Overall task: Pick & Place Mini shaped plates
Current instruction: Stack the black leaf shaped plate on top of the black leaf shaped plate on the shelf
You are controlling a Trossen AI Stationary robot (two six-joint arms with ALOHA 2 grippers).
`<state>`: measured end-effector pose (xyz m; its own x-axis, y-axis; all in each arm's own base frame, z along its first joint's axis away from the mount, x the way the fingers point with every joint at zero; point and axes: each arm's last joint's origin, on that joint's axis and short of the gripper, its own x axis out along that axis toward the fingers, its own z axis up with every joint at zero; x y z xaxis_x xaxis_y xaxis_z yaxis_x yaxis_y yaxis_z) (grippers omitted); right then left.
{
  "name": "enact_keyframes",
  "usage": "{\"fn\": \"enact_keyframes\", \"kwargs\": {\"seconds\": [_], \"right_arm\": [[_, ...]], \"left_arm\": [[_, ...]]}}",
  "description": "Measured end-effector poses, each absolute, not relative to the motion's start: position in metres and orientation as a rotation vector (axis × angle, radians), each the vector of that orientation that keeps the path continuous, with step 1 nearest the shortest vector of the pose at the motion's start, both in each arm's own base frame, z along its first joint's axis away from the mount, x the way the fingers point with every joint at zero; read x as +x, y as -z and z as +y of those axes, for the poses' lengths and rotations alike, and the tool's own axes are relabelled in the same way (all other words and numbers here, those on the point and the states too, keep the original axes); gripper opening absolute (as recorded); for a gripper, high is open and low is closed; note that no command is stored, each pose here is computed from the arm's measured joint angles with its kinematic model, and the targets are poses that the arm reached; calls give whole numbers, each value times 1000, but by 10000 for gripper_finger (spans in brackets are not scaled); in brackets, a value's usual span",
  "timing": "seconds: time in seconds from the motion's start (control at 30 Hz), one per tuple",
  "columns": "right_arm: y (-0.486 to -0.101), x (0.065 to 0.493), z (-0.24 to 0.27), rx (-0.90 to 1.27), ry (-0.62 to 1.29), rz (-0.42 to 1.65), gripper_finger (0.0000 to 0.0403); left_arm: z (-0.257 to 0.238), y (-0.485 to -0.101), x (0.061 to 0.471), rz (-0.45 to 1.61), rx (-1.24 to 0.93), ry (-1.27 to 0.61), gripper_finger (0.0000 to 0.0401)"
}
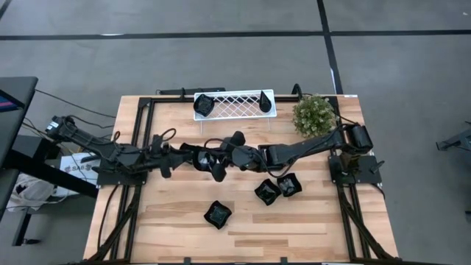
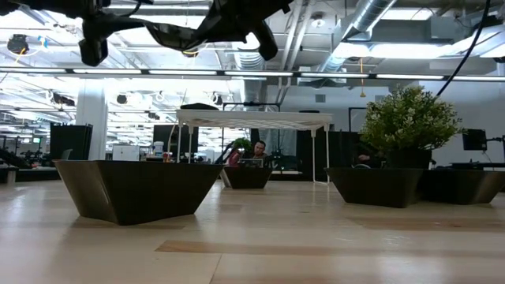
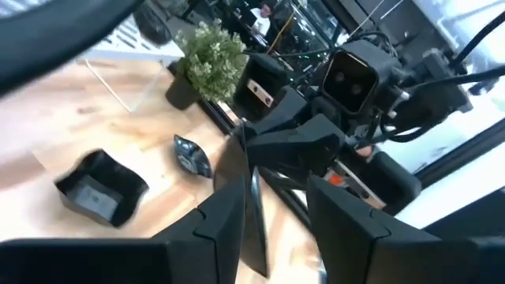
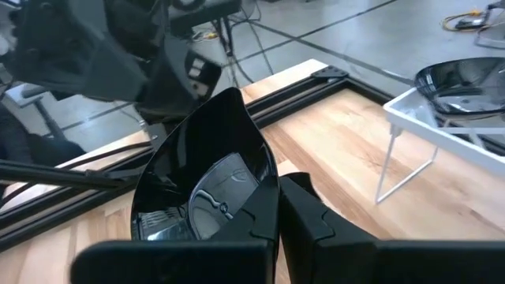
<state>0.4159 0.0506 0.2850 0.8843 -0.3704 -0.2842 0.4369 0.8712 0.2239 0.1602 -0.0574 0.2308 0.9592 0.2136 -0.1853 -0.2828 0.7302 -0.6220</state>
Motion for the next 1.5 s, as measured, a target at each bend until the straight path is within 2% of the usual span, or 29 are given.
{"fn": "enact_keyframes", "kwargs": {"seconds": [0.27,0.5,1.0,1.5], "right_arm": [[-285,416,48,290,436,233,0],[-285,416,47,292,439,230,0],[-281,415,47,286,446,278,0],[-280,415,47,295,446,284,0]], "left_arm": [[-62,-221,168,146,-838,-288,137],[-66,-207,176,205,-844,-326,137],[-56,-212,177,147,-867,-367,137],[-43,-207,181,183,-752,-434,113]]}}
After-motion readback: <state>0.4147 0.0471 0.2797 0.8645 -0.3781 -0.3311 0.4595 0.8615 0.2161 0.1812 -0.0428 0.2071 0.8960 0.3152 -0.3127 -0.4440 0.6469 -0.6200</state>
